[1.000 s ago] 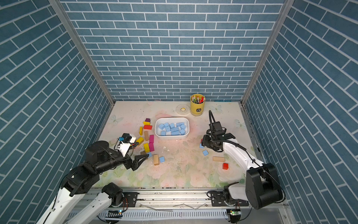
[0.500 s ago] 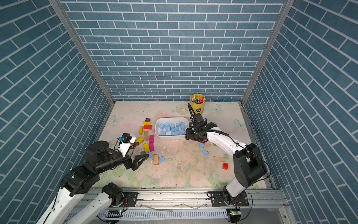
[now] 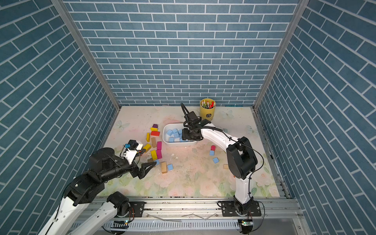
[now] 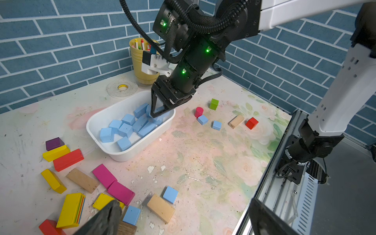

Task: Pick out the blue building blocks
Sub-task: Place the building block in the storage box.

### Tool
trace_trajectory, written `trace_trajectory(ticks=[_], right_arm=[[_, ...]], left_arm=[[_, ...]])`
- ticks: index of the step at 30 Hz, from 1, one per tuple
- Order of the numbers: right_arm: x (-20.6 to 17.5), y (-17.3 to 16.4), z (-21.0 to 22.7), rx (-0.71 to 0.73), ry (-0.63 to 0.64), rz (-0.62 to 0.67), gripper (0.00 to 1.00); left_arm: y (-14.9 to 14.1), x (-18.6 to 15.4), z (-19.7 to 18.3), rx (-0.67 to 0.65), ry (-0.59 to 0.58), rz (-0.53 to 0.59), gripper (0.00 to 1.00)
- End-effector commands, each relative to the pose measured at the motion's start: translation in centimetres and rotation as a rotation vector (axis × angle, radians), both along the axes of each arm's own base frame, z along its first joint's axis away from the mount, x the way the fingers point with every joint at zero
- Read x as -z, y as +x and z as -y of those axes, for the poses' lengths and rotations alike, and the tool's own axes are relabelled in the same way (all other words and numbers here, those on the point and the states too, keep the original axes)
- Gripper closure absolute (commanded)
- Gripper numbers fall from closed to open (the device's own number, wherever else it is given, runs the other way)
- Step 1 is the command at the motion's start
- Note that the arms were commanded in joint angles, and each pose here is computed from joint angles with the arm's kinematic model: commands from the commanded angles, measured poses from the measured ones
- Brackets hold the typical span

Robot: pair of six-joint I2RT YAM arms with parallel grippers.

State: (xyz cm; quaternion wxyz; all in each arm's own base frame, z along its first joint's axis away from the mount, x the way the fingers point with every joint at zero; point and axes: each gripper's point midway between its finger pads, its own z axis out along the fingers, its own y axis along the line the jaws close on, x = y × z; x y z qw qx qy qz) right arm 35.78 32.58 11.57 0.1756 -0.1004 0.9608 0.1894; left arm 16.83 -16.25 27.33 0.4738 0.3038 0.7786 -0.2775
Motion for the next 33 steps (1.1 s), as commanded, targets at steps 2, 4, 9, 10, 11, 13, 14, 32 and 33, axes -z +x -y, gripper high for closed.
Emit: trace_trajectory(ticks=[2, 4, 9, 10, 11, 13, 14, 32, 33], right_arm=[[0.9, 0.2, -0.2, -0.021, -0.053, -0.019, 0.63], [1.3, 0.4, -0.4, -0.023, -0.057, -0.024, 0.62], [1.8, 1.0, -1.0, -0.029, -0.063, -0.03, 0.61], [1.9, 1.1, -1.1, -0.03, -0.064, -0.033, 0.6], [2.0, 1.1, -1.1, -0.03, -0.064, -0.038, 0.58], [2.2, 1.1, -1.3, -0.031, -0.064, -0.044, 0.54], [2.3, 1.1, -1.3, -0.033, -0.064, -0.048, 0.52], [1.0, 0.8, -2.1, -0.054, -0.012, -0.048, 0.08], [0.7, 0.7, -2.1, -0.056, -0.008, -0.041, 0.07]], left_arm=[[0.0, 0.1, 0.0, 0.002, 0.003, 0.012, 0.01], [0.0, 0.0, 0.0, 0.002, 0.002, 0.013, 0.01], [0.0, 0.1, 0.0, 0.003, 0.003, 0.013, 0.01], [0.0, 0.1, 0.0, 0.002, 0.003, 0.012, 0.01], [0.0, 0.1, 0.0, 0.001, 0.003, 0.012, 0.01], [0.1, 0.1, 0.0, 0.001, 0.003, 0.012, 0.01], [0.1, 0.2, 0.0, 0.001, 0.004, 0.01, 0.0], [0.1, 0.1, 0.0, 0.0, 0.005, 0.011, 0.01], [0.1, 0.2, 0.0, -0.002, 0.006, 0.01, 0.01]])
